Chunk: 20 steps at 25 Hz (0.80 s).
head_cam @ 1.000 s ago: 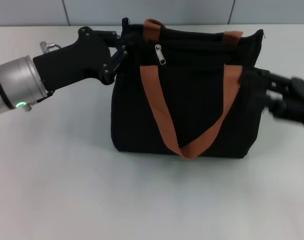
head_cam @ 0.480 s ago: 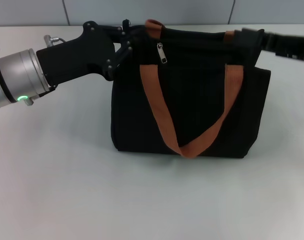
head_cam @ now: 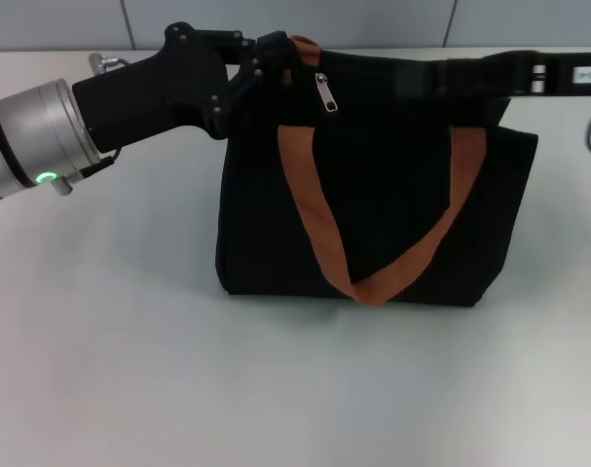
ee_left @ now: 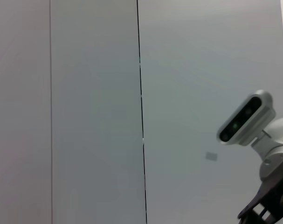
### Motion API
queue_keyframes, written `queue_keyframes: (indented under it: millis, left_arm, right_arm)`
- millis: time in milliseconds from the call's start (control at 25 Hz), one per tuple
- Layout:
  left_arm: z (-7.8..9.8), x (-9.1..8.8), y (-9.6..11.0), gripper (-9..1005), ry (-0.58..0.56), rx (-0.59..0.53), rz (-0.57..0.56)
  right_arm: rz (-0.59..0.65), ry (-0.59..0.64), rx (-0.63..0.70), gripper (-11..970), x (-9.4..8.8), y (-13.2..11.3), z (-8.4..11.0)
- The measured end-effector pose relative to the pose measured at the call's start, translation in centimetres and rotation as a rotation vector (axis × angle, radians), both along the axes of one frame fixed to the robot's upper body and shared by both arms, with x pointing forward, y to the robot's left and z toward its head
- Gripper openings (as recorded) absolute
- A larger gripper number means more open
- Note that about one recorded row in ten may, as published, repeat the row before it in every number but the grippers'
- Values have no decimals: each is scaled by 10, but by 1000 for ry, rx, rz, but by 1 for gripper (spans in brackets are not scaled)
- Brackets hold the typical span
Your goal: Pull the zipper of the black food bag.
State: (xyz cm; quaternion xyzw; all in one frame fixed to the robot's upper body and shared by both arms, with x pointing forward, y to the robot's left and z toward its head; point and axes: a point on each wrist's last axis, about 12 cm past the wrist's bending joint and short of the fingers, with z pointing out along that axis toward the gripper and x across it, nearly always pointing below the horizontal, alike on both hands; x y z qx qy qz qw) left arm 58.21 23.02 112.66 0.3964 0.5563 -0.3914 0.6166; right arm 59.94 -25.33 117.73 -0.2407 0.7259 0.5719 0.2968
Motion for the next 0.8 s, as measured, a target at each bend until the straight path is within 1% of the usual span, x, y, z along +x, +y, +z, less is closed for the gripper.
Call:
queue_keyframes:
  millis: [40,200,440,800]
  left_arm:
    - [1,0,0,34,0,-2,-3]
    - [3,-1,-1,34,-5,-11,-22]
    - [4,0,-3,35,-10,-12,-29]
    - [6,2,-6,35,-6,-17,-33]
  right_arm:
    - [0,0,0,750,0,0,0]
    - [0,22,-30,618,7,12,1]
    - [-17,57,-42,423,14,19,4]
    - [-7,108,-59,425,18,28,7]
